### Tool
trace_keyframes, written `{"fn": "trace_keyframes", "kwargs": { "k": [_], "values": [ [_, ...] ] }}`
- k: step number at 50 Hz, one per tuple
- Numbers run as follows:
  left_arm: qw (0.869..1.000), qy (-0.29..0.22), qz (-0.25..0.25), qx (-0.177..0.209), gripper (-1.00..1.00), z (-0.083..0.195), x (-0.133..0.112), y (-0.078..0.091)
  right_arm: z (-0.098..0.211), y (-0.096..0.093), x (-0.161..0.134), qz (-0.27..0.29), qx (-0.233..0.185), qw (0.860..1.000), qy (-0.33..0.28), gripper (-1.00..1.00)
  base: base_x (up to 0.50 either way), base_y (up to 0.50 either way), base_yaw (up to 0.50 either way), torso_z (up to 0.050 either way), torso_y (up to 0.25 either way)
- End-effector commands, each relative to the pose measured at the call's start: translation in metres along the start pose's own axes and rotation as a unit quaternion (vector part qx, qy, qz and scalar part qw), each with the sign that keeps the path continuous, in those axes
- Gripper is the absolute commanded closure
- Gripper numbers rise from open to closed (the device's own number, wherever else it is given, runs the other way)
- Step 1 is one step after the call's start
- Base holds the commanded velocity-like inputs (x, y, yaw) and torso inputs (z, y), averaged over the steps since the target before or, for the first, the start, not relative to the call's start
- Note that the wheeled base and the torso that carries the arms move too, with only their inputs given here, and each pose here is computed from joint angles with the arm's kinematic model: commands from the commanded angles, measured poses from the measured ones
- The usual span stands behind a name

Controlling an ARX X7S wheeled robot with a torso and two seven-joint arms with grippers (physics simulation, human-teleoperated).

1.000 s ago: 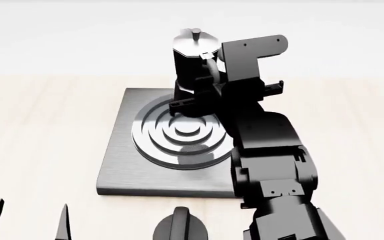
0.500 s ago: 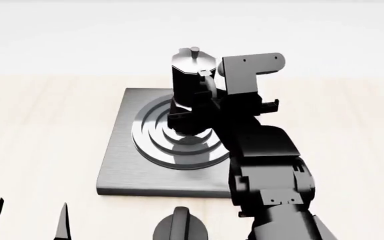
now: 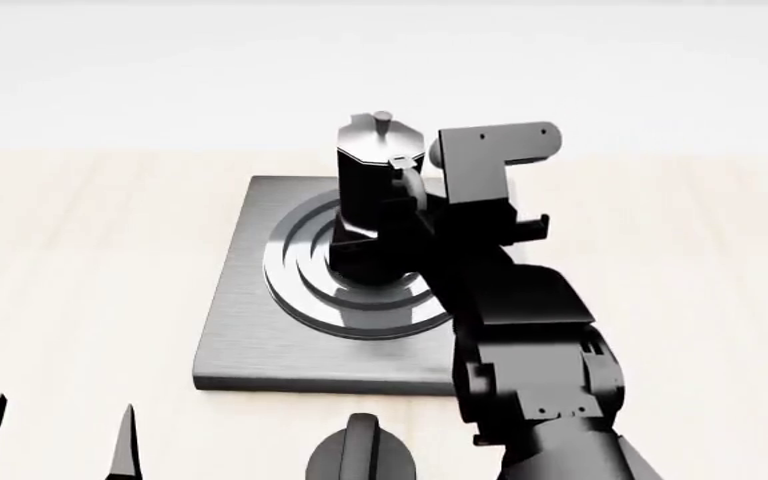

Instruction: Put the moka pot on the stove.

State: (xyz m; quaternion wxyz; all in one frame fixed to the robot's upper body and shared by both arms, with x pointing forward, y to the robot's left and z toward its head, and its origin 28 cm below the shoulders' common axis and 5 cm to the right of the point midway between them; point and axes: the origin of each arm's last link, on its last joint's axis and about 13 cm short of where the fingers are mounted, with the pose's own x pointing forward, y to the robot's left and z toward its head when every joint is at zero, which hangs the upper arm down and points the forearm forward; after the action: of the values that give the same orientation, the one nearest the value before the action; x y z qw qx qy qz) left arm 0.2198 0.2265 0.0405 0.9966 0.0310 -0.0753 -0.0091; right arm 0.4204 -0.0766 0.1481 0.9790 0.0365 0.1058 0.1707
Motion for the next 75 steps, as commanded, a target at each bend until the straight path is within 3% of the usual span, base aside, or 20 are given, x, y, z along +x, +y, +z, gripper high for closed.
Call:
{"fn": "trace_keyframes", "kwargs": {
  "k": [1,75],
  "values": [
    [1.0,-0.003,0.004,-0.012,-1.0,0.003,0.0021,0.0011,0.0031,0.002,0.0009,0.005,0.003,1.0,-0.005,1.0,0.0,0.0,0.0,0.0,0.0],
    [1.0,-0.009,0.004,-0.013,-1.0,0.0072,0.0065,0.0011,-0.0033,0.0005,-0.0002,-0.009,-0.006,1.0,0.009,1.0,0.0,0.0,0.0,0.0,0.001]
  ]
}}
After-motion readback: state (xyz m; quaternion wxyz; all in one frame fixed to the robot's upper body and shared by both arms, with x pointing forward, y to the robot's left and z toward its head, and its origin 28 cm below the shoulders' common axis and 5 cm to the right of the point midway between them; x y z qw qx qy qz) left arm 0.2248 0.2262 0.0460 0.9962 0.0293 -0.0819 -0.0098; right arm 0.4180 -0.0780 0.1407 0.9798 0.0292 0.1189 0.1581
